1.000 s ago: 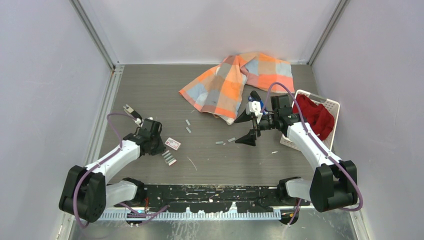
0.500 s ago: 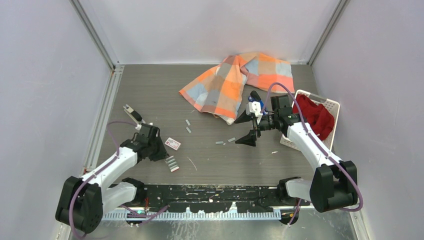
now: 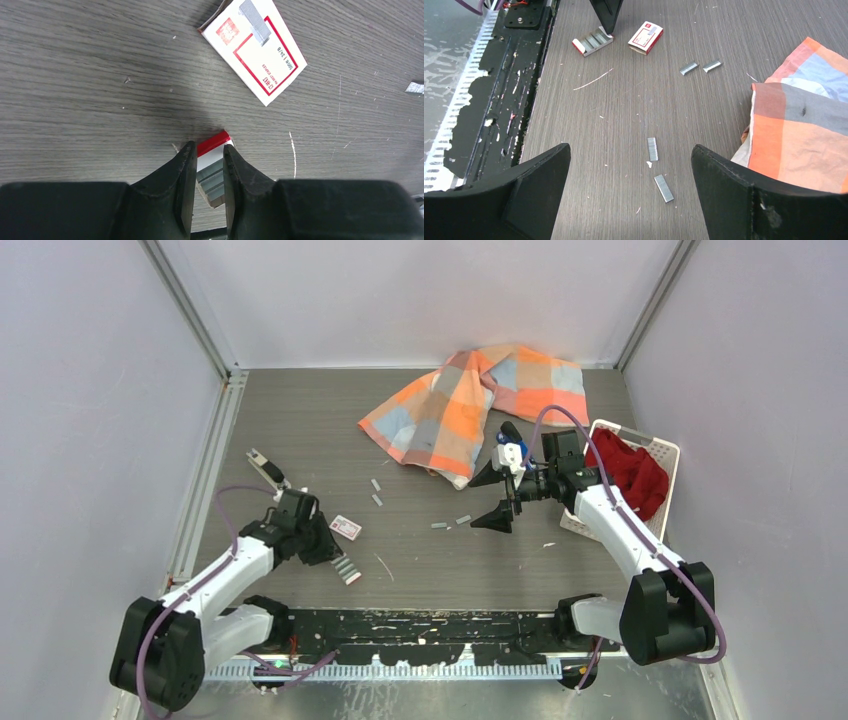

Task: Unload the staples from the stapler
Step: Move the staple box to the center of the board.

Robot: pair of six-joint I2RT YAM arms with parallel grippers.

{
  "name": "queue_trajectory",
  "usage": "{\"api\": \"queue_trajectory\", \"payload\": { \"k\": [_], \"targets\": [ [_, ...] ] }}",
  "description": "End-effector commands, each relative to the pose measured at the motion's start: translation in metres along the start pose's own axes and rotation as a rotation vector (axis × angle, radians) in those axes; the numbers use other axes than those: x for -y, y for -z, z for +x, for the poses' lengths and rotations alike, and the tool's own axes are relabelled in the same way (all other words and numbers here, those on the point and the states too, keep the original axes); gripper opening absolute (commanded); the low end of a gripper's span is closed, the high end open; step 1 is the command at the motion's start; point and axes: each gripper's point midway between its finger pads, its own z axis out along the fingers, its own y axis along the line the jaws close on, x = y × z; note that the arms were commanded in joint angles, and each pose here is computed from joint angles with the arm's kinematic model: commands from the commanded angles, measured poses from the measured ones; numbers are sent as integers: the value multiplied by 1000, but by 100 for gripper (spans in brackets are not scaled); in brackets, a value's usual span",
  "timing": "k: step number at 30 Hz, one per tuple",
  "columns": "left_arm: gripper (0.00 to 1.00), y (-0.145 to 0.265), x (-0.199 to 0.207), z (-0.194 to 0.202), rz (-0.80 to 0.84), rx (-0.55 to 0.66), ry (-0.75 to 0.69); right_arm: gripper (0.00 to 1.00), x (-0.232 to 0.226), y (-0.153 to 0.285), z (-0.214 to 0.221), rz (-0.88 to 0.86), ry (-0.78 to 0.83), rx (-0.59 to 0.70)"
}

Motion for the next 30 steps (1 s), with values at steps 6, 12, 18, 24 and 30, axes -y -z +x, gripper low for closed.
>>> {"api": "queue_trajectory", "payload": {
  "k": [6, 12, 18, 24, 30],
  "targets": [
    [29, 16, 7, -2, 46, 45, 0, 95, -3, 3, -14, -6, 63, 32],
    [32, 26, 5, -15, 36, 128, -19, 95, -3, 3, -16, -7, 70, 36],
    [37, 41, 8, -23, 83, 219, -13, 95, -3, 3, -16, -8, 71, 37],
    [27, 39, -7, -8, -3, 155, 124, 95, -4, 3, -17, -10, 72, 39],
    [10, 45, -10, 2, 0, 132, 168, 95, -4, 3, -16, -9, 72, 38]
  ]
}}
